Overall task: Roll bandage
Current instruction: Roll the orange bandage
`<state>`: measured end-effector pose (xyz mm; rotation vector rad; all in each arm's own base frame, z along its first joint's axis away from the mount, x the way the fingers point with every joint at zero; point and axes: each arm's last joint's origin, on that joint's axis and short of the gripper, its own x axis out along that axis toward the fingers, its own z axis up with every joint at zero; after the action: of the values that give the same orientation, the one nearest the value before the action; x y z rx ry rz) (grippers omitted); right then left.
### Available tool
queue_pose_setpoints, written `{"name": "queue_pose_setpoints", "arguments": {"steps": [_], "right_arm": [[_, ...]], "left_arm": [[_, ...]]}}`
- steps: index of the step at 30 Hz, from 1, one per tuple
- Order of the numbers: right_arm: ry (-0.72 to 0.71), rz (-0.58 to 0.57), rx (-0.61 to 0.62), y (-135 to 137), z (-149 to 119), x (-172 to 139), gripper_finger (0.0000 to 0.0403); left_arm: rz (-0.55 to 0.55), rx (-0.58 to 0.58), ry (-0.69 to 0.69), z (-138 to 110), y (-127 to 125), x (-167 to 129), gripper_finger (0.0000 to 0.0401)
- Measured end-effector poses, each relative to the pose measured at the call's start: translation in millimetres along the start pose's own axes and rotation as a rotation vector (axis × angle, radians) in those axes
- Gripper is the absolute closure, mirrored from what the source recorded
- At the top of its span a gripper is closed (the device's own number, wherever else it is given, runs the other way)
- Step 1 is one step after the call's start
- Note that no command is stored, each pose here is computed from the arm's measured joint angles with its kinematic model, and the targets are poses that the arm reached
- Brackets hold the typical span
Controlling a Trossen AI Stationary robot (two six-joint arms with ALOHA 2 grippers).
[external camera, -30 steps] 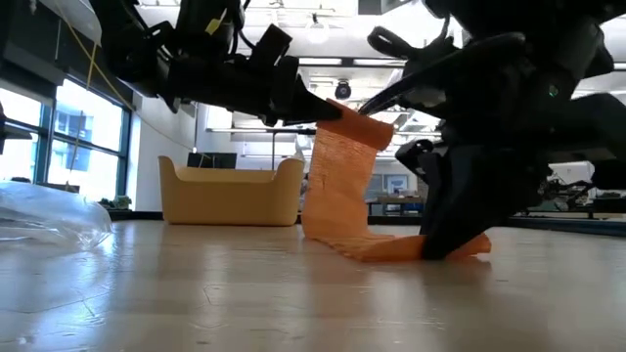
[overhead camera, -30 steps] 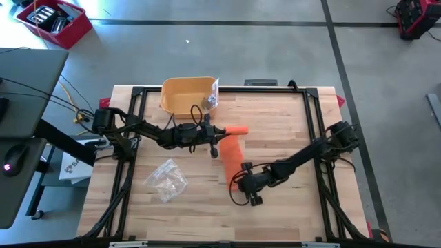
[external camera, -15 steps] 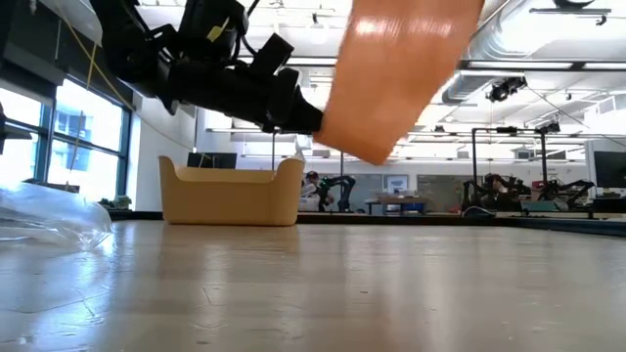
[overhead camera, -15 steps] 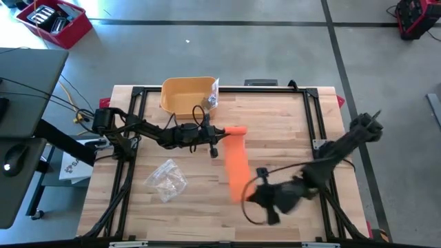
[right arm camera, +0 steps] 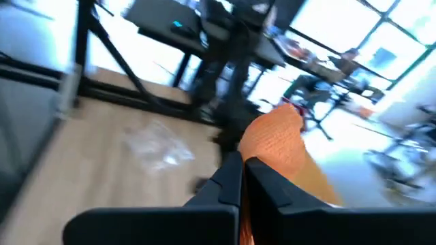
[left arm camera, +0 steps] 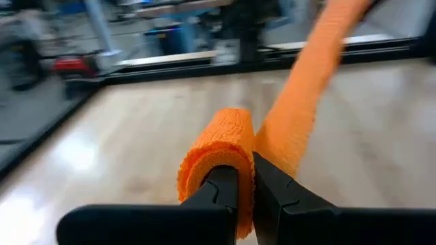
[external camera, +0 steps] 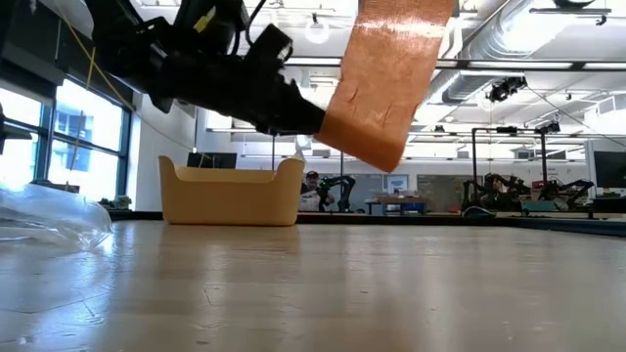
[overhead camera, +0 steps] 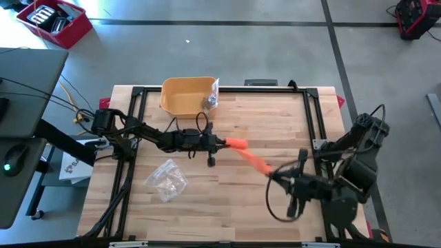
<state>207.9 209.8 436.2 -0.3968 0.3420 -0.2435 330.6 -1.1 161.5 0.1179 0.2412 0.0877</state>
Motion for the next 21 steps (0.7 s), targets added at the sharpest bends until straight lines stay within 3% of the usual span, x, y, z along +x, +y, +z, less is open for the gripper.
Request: {"name": "queue_pose_setpoints", "arguments": {"steps": [9, 16, 21], "right_arm": [[0.207, -0.227, 0.008, -80, -3, 25, 0.0403], [0.34, -0.396, 0.076, -154, -28, 24, 0.0403], [0.462, -0.411, 0.145, -177, -67, 30, 0.0403]], "left_arm": [[-0.38, -0.05, -0.032, 4, -41, -7, 0.0389], [-0.502, -0.055, -0.047, 8, -71, -16, 0.0389], [-0.553, -0.052, -0.178, 21, -88, -23, 0.0389]]}}
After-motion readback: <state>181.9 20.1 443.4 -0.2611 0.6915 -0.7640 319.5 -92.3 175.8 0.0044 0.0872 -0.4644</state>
